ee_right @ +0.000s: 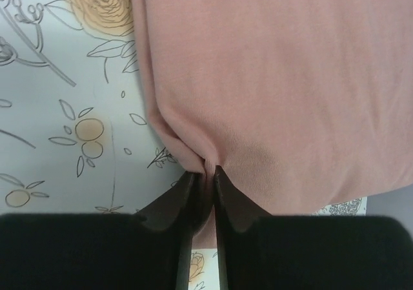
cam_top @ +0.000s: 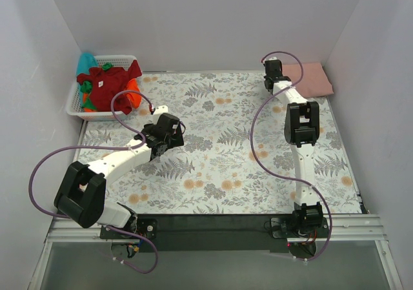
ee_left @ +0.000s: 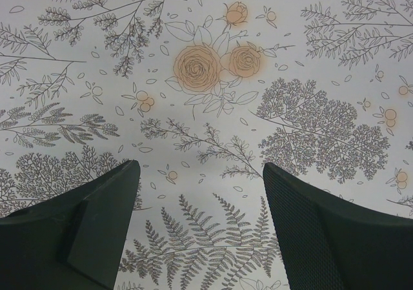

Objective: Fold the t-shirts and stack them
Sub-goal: Neatly place the folded tshirt to the corner

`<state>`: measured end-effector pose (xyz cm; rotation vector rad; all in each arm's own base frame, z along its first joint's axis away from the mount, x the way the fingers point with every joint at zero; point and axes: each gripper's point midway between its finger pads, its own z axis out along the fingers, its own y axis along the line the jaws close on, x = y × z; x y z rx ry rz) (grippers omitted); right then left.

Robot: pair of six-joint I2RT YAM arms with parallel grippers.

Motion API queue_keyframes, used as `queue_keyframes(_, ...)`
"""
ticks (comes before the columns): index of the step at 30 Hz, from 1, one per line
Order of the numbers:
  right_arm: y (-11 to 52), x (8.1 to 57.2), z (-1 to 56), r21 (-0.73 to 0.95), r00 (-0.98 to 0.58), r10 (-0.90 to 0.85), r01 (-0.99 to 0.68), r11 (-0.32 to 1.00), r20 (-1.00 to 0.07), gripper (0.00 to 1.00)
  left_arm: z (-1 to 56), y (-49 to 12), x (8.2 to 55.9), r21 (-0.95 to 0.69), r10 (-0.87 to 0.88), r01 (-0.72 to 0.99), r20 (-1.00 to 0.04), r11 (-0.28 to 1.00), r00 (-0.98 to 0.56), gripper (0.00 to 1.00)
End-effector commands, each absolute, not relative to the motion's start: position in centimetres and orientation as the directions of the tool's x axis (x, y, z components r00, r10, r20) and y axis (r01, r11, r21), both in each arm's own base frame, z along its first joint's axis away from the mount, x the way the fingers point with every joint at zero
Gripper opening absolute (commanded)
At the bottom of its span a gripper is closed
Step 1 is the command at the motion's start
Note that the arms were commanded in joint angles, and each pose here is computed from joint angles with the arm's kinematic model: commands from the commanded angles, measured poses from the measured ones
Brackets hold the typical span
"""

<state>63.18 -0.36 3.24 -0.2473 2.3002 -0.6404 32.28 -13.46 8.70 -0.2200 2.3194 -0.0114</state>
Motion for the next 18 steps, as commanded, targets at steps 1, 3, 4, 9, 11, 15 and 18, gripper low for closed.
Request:
queue_keyframes(1, 1.7, 64.6, 8.1, -0.451, -0.616, -0.363, -0.013, 0.892, -0.7, 0.23, 11.0, -13.5, 32.8, -0.111, -0.196, -0.172, -0.757, 0.979, -0.623, 0.76)
queue_keyframes(3, 2.6, 64.2, 8.9, -0.438, -0.601, -0.369, -0.036, 0.898, -0.709, 0.27, 11.5, -13.5, 32.7, -0.123, -0.204, -0.171, -0.763, 0.978, -0.614, 0.77)
queue_keyframes(4, 3.3, 64.2, 10.8, -0.414, -0.571, -0.362, -0.043, 0.909, -0.737, 0.32, 12.2, -13.4, 32.6, -0.138, -0.214, -0.17, -0.771, 0.976, -0.6, 0.76)
queue_keyframes(9, 6.0, 61.7, 15.6, -0.312, -0.514, -0.313, -0.092, 0.946, -0.799, 0.52, 15.0, -13.0, 32.3, -0.188, -0.252, -0.173, -0.8, 0.967, -0.544, 0.77)
queue_keyframes(11, 6.7, 59.9, 19.6, -0.241, -0.471, -0.256, -0.092, 0.966, -0.844, 0.62, 17.0, -12.9, 32.1, -0.226, -0.28, -0.165, -0.816, 0.96, -0.505, 0.77)
queue_keyframes(15, 6.6, 55.1, 24.2, -0.157, -0.454, -0.176, -0.08, 0.984, -0.873, 0.7, 20.3, -11.8, 31.1, -0.262, -0.31, -0.168, -0.839, 0.95, -0.446, 0.8)
queue_keyframes(18, 5.7, 50.0, 27.6, -0.118, -0.441, -0.125, -0.043, 0.992, -0.889, 0.74, 23.3, -10.4, 30.0, -0.292, -0.34, -0.179, -0.86, 0.939, -0.381, 0.85)
